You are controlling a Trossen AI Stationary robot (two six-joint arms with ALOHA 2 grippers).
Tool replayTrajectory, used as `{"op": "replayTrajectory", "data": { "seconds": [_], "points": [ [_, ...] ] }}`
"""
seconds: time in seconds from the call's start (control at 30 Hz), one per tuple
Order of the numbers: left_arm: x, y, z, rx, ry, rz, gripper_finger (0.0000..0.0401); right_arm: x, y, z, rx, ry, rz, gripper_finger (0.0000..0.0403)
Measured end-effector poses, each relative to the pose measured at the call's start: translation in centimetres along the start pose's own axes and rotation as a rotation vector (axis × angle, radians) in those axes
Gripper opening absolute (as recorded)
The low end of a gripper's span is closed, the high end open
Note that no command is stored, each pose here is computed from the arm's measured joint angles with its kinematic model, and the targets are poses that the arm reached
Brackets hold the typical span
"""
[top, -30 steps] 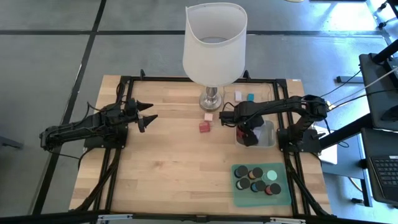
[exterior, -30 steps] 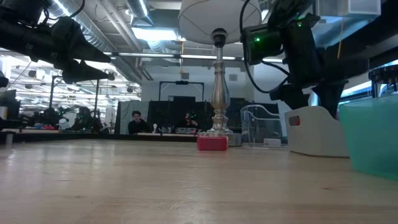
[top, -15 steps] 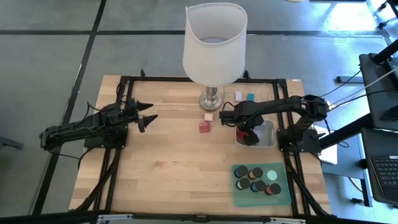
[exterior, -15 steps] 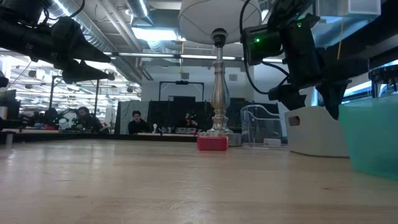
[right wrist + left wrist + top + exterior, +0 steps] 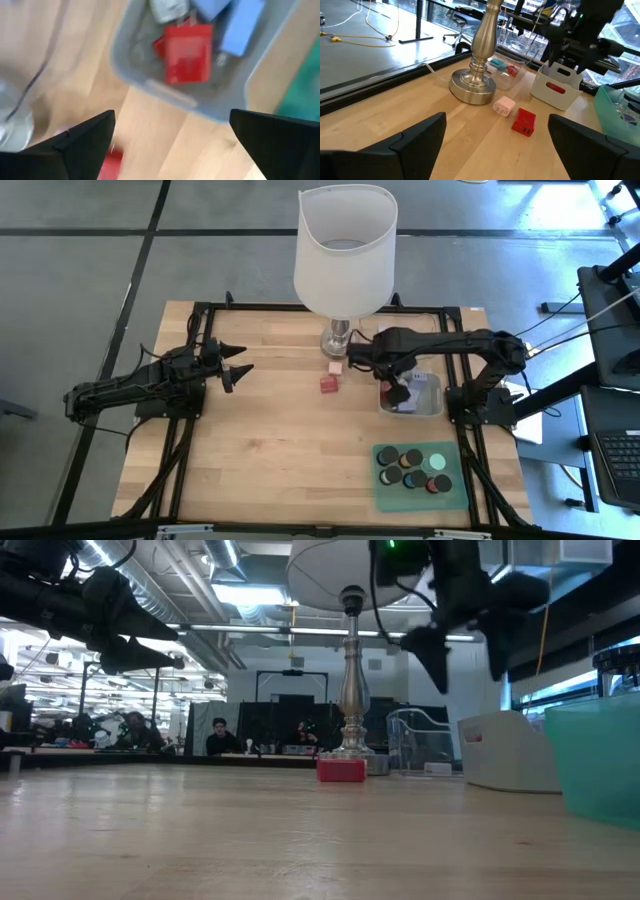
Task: Pick & Place Office items
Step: Put the red charger adapter into the gray bin
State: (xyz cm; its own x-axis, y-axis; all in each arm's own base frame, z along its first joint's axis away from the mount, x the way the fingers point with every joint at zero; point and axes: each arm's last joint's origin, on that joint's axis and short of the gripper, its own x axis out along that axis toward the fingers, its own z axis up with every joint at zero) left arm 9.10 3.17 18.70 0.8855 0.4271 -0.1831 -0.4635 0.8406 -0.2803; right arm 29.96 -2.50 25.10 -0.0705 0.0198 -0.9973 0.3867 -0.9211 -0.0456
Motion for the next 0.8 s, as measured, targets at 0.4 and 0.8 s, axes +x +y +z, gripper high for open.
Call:
{"op": "replayTrajectory", "data": {
  "seconds": [0.4, 0.8],
  "points": [
    [0.0, 0.0, 0.0, 0.0, 0.0, 0.0, 0.0347, -1.7, 2.2, -3.5, -0.038, 0.229, 0.274, 0.0391],
    [0.0, 0.0, 0.0, 0.0, 0.001, 0.0, 0.0347, 4.4, 4.6, -8.4, -0.095, 0.297, 0.242, 0.0391]
  ]
}}
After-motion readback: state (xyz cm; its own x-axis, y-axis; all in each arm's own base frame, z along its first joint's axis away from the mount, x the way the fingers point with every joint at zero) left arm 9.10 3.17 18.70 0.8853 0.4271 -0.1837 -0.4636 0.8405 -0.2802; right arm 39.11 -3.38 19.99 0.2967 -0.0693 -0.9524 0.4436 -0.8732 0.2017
